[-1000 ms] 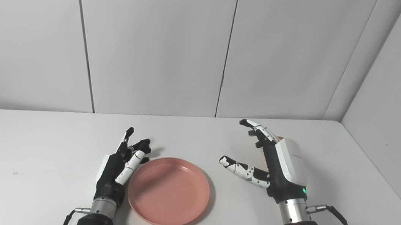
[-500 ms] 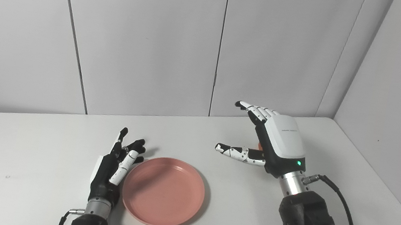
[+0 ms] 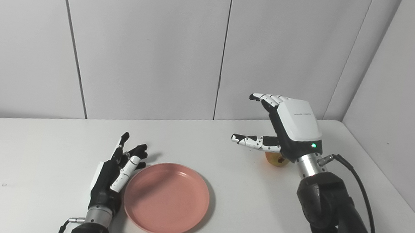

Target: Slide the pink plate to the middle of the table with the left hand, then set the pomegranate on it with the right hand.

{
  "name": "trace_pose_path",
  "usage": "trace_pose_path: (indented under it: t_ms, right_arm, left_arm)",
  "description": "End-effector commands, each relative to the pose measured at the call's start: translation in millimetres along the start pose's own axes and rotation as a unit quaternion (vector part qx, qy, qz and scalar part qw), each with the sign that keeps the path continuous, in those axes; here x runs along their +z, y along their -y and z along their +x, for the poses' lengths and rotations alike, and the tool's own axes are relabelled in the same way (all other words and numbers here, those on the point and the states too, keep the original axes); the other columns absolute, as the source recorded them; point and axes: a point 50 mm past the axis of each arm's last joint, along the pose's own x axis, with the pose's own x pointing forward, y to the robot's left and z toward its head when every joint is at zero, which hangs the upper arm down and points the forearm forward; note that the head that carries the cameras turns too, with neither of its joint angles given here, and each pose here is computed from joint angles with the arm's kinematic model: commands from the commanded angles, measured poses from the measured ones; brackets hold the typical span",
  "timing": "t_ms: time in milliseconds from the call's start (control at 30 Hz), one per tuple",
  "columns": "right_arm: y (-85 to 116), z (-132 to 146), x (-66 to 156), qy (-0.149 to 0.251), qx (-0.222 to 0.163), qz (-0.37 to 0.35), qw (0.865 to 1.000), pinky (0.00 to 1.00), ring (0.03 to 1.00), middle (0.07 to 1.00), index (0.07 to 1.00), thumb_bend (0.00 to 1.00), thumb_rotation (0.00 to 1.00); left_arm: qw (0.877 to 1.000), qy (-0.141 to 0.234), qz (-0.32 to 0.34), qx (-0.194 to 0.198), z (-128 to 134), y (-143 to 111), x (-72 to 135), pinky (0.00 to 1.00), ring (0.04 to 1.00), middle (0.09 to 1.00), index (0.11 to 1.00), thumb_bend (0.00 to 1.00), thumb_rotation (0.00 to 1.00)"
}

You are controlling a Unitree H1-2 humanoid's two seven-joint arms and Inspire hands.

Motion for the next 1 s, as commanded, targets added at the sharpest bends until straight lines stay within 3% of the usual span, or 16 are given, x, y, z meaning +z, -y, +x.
trace_pose_path:
  t_ms: [0, 167, 400, 967]
  right_arm:
    - [22.0, 19.4, -7.4, -0.020, -0.012, -0.019, 1.000, 0.71, 0.736, 0.741, 0.702, 0.85, 0.78]
    - [13.8, 29.8, -32.9, -0.056, 0.032, -0.038, 0.997, 0.67, 0.712, 0.732, 0.711, 0.87, 0.78]
    - [-3.4, 41.4, -59.1, -0.086, 0.041, -0.038, 0.995, 0.64, 0.695, 0.744, 0.718, 0.88, 0.78]
    - [-14.5, 62.1, -65.3, -0.100, 0.028, -0.013, 0.994, 0.64, 0.738, 0.800, 0.738, 0.87, 0.81]
  left_arm:
    - [1.000, -0.004, -0.004, 0.005, -9.6, -1.8, -11.9, 0.74, 0.795, 0.802, 0.996, 0.76, 0.65]
    - [1.000, -0.001, -0.003, 0.007, -10.1, -0.7, -12.4, 0.73, 0.792, 0.806, 0.995, 0.79, 0.66]
    - [1.000, 0.000, -0.003, 0.008, -10.8, 1.5, -13.8, 0.73, 0.790, 0.800, 0.993, 0.80, 0.66]
    - [1.000, -0.005, -0.009, 0.010, -13.0, 3.7, -12.6, 0.72, 0.790, 0.800, 0.993, 0.80, 0.64]
